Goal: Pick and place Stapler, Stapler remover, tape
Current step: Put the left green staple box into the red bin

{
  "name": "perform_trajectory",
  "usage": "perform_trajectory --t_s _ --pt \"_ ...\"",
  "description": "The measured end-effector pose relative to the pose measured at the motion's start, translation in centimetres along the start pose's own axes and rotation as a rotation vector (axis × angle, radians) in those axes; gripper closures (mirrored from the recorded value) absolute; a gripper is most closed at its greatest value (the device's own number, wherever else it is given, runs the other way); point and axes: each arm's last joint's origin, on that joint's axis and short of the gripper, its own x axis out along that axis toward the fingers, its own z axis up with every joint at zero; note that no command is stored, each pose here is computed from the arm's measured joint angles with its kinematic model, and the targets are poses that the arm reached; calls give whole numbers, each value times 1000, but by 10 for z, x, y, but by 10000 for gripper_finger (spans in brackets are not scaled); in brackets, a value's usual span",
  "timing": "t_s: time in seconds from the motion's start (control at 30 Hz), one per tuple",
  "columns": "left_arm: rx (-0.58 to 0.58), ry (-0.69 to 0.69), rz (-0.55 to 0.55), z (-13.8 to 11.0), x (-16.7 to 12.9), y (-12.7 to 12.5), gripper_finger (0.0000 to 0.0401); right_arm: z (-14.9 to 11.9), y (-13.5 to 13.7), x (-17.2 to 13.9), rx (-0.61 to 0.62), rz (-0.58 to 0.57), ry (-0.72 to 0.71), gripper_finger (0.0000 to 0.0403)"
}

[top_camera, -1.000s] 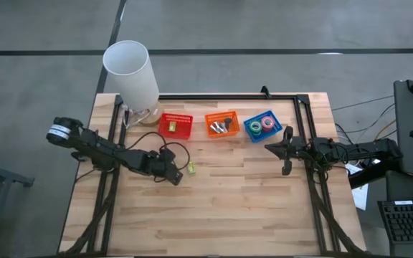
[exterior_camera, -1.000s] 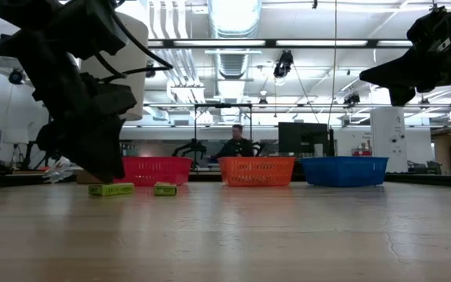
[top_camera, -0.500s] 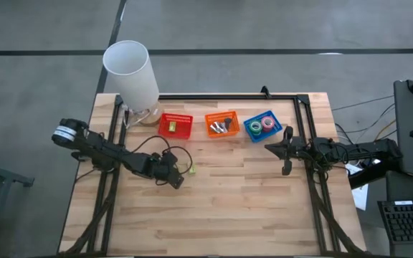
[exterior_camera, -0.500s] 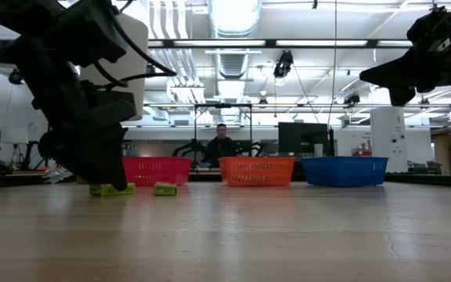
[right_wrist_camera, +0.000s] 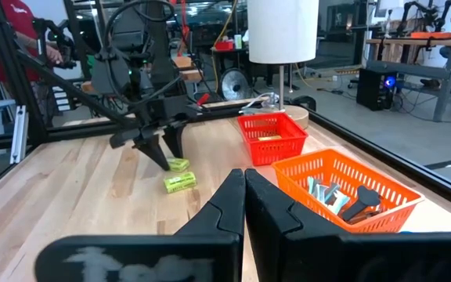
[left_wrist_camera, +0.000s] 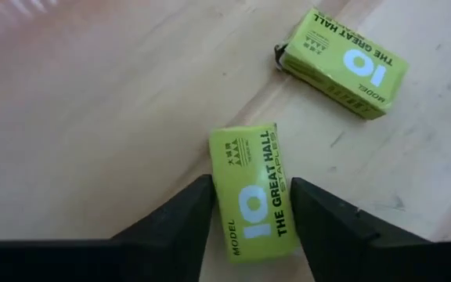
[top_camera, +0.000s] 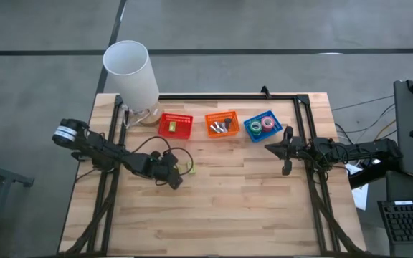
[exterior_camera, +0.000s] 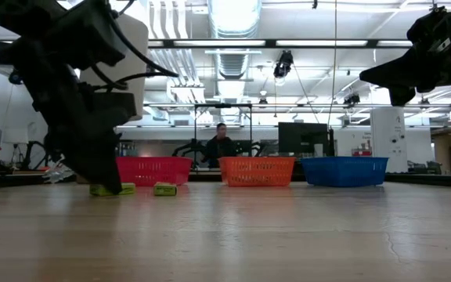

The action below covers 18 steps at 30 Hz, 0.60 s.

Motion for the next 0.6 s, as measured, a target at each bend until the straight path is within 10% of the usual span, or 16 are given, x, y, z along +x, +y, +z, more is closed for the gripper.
perform_trajectory --t_s 0.6 --pt "38 -132 58 17 -7 -1 266 0 0 0 0 0 0 394"
